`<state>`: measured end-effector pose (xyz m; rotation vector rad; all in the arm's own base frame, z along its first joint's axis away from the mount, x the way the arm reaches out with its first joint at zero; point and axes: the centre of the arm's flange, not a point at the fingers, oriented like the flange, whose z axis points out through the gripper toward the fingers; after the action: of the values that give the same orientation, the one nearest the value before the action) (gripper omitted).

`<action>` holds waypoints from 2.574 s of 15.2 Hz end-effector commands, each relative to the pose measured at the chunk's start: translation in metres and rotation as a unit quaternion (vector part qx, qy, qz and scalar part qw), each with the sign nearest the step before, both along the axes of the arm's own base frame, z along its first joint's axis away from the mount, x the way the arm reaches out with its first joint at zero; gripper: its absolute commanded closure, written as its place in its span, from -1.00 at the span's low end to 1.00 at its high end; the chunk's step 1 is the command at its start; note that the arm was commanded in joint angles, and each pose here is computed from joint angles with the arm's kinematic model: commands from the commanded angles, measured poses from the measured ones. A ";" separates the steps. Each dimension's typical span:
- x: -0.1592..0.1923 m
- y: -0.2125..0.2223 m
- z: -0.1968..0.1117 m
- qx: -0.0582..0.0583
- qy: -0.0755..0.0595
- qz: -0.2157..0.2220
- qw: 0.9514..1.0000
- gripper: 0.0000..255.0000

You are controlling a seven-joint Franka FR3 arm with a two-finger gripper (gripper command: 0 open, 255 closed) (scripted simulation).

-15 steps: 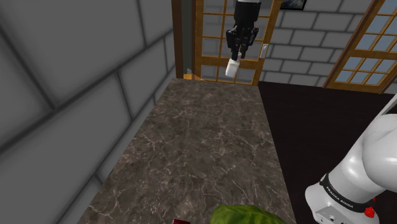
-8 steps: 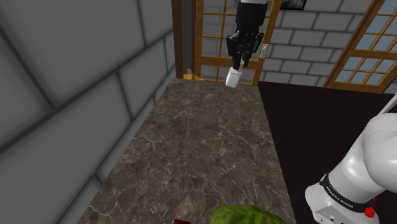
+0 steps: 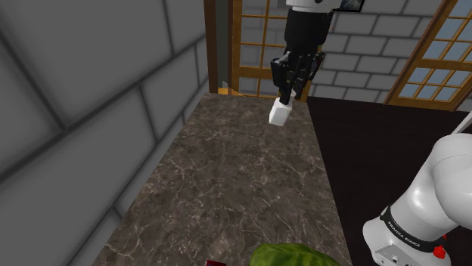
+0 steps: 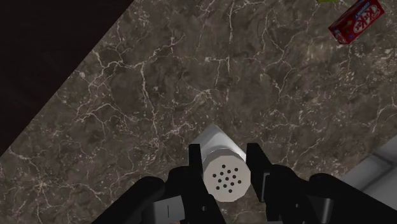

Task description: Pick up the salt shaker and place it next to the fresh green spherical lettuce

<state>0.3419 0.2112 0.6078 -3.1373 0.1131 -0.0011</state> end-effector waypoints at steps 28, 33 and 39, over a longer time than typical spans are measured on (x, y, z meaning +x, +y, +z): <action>-0.056 0.062 -0.120 0.000 0.000 -0.001 1.000 1.00; -0.056 0.062 -0.146 0.000 0.000 -0.001 1.000 1.00; -0.056 0.062 -0.178 0.000 0.000 -0.001 1.000 1.00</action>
<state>0.2862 0.2736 0.4340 -3.1373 0.1154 0.0003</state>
